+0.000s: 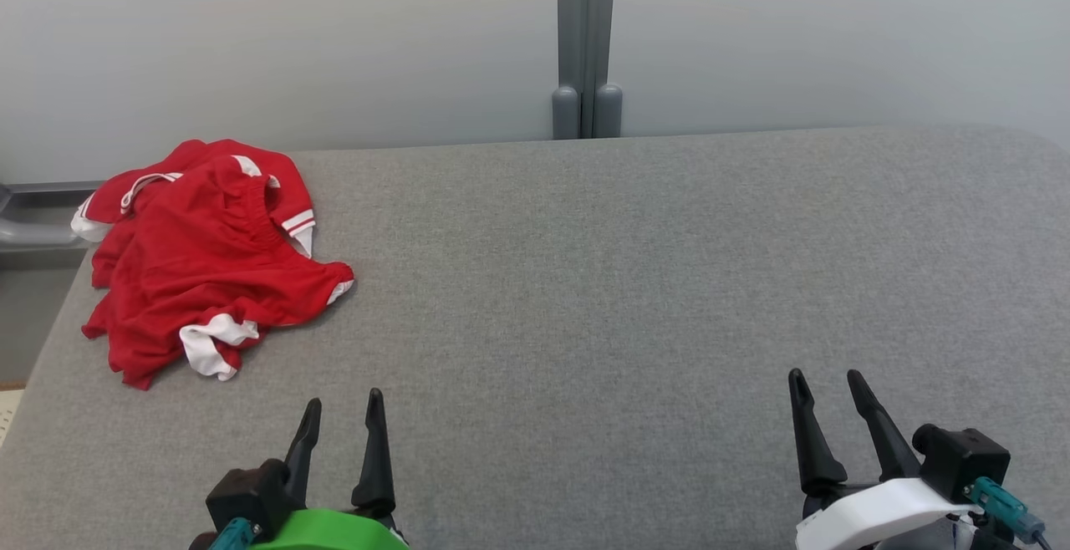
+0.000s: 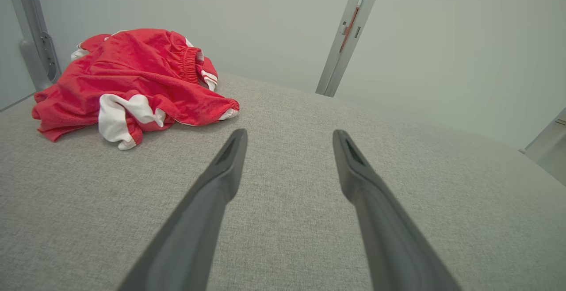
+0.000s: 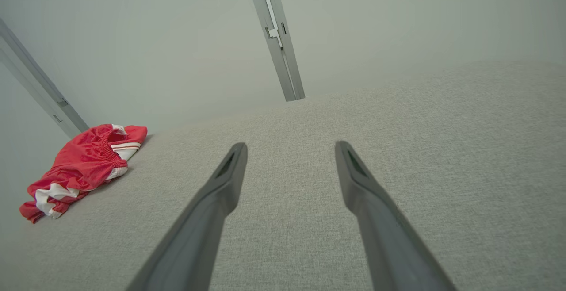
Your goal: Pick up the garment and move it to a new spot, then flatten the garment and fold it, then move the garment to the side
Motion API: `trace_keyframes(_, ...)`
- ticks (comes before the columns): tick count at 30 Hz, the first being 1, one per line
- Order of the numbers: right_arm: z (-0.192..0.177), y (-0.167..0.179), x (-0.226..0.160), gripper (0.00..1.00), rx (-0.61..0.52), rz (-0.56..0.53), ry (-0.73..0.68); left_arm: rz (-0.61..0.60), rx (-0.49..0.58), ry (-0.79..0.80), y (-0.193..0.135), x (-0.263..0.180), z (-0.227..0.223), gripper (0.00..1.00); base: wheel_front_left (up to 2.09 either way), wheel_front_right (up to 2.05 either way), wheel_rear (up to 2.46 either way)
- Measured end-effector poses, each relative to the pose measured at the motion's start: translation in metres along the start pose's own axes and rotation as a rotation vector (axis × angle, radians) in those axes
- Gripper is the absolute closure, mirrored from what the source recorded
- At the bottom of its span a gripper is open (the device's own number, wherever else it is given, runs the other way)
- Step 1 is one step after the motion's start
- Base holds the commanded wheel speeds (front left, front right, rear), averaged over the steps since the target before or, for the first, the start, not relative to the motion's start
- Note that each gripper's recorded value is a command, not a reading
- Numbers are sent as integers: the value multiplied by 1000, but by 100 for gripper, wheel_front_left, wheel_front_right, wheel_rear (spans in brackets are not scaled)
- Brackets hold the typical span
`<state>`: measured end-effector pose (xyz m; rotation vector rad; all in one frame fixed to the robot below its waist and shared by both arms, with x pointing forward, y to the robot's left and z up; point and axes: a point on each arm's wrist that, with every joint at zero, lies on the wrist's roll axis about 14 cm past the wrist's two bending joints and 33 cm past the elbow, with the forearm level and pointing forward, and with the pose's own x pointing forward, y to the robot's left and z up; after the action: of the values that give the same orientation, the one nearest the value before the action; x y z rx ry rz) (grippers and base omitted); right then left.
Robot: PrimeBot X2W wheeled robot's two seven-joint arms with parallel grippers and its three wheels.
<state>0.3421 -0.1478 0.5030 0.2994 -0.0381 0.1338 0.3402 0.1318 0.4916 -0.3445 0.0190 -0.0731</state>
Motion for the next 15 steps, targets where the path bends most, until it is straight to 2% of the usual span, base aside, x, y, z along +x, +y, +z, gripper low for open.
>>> trace_keyframes(15, 2, 6, -2, 0, -118, 33, -16, -5, 97, -2, 0, -5, -5, 0, 0, 0, 0)
